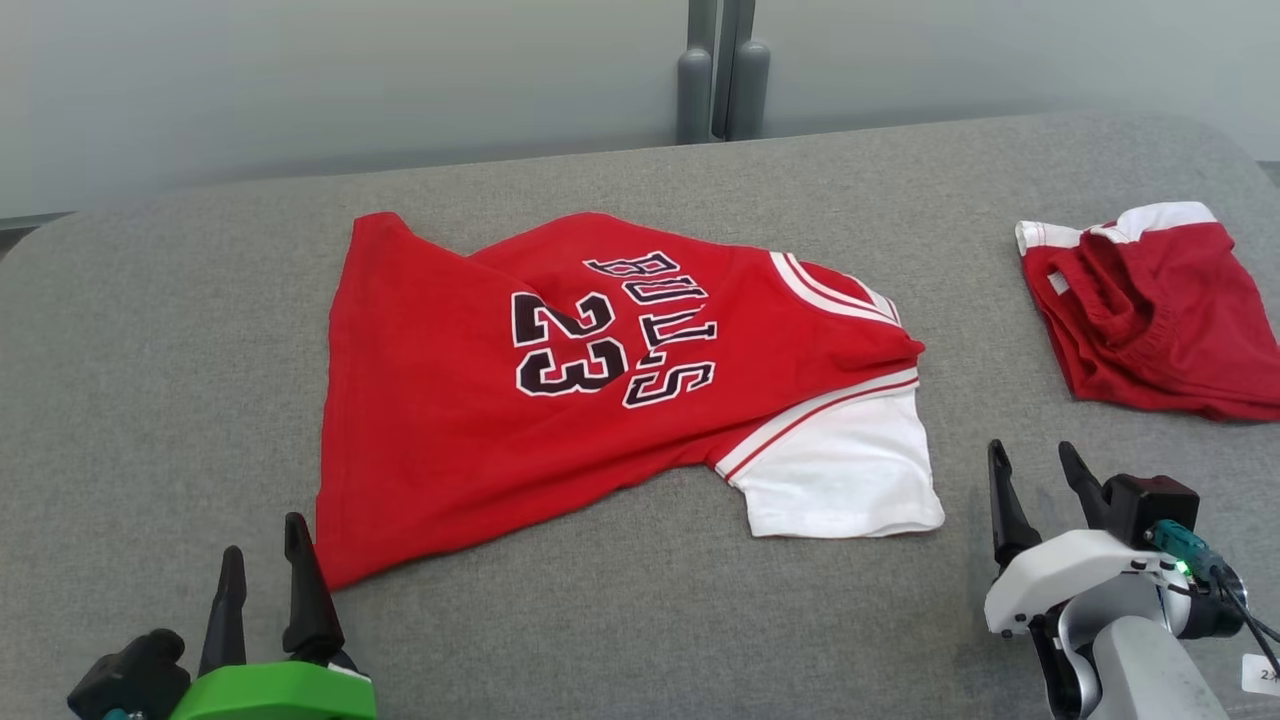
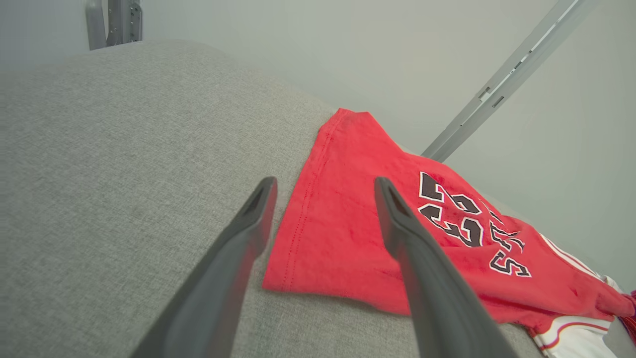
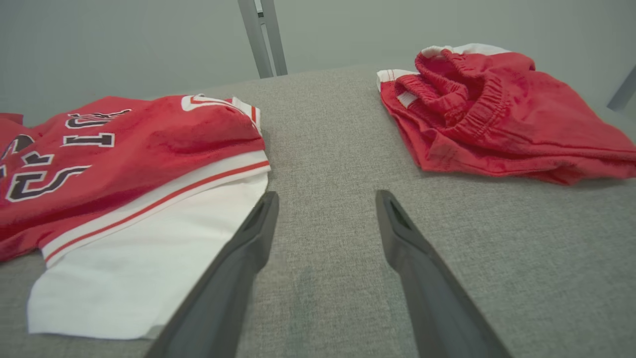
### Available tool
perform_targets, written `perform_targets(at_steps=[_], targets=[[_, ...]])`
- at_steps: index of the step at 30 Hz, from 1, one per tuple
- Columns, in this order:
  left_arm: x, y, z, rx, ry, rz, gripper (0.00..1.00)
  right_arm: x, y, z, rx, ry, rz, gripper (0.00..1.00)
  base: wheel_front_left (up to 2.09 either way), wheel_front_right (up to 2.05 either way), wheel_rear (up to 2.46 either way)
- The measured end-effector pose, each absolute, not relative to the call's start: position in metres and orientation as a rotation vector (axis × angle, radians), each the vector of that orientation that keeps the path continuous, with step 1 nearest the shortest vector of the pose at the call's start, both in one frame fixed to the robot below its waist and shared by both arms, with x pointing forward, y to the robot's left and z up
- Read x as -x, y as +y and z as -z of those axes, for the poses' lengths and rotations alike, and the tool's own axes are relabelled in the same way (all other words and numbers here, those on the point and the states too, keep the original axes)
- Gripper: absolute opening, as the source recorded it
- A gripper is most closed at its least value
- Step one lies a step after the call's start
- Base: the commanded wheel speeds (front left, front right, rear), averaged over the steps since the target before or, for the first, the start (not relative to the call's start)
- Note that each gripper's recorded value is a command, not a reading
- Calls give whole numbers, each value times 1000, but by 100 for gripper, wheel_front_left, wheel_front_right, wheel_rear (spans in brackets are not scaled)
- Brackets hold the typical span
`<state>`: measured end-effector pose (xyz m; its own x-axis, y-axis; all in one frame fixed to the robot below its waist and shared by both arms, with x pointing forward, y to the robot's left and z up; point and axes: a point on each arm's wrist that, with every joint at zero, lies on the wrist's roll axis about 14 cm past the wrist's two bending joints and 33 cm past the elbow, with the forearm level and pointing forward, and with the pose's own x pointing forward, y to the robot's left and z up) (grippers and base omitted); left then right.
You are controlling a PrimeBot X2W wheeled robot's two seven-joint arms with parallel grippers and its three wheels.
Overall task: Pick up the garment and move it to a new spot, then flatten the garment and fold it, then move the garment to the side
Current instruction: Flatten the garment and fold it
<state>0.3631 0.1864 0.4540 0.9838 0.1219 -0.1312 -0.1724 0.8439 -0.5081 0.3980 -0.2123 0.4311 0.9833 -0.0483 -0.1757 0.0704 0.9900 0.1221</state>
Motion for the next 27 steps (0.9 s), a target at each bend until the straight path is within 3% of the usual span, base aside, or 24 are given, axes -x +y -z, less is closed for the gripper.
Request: perform_targets(at_steps=[27], targets=[[-343, 190, -485, 484, 22, -128, 100, -389, -171, -529, -138, -72, -90, 100, 0, 0, 0]])
